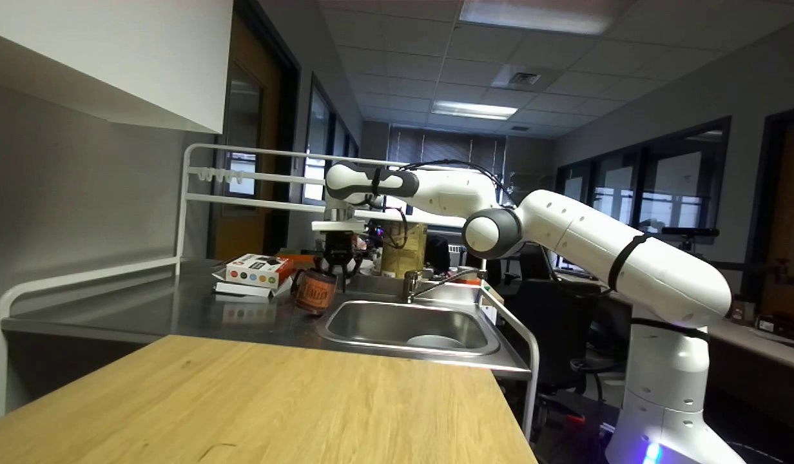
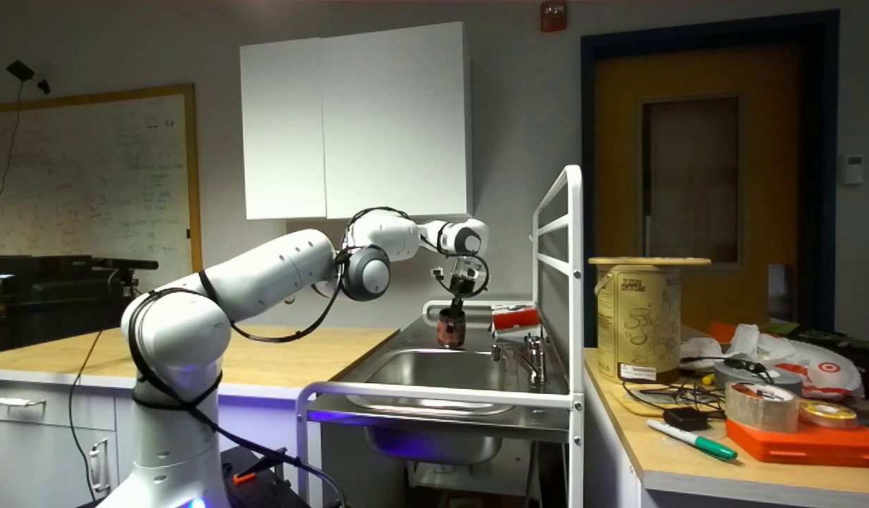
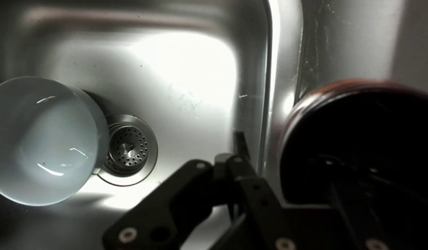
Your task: Place the brown mug in the sink
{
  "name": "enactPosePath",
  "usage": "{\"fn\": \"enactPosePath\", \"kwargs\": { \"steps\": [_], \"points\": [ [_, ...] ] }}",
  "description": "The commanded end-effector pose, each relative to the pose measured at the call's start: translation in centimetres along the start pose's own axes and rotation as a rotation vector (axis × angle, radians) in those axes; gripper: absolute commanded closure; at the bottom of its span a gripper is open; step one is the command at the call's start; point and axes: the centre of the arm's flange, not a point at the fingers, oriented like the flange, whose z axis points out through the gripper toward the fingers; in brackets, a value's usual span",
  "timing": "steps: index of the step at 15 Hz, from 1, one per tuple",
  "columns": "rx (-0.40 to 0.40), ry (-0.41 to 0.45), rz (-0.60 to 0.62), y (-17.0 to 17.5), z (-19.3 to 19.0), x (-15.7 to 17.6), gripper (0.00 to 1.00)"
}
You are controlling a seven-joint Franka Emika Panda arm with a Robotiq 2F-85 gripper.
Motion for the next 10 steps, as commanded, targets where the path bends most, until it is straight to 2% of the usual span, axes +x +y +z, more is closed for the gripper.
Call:
{"fn": "enactPosePath", "kwargs": {
  "steps": [1,4,5,10],
  "points": [
    [-0.012,-0.022,-0.005,-5.6,-3.5,3.5,0.93],
    [0.003,-0.023,-0.013,-5.7,-3.9,3.3,0.97],
    [0.004,-0.021,-0.013,-5.7,-3.9,3.3,0.95],
    [0.011,-0.009,-0.002,-4.9,-5.2,3.1,0.94]
  ]
}}
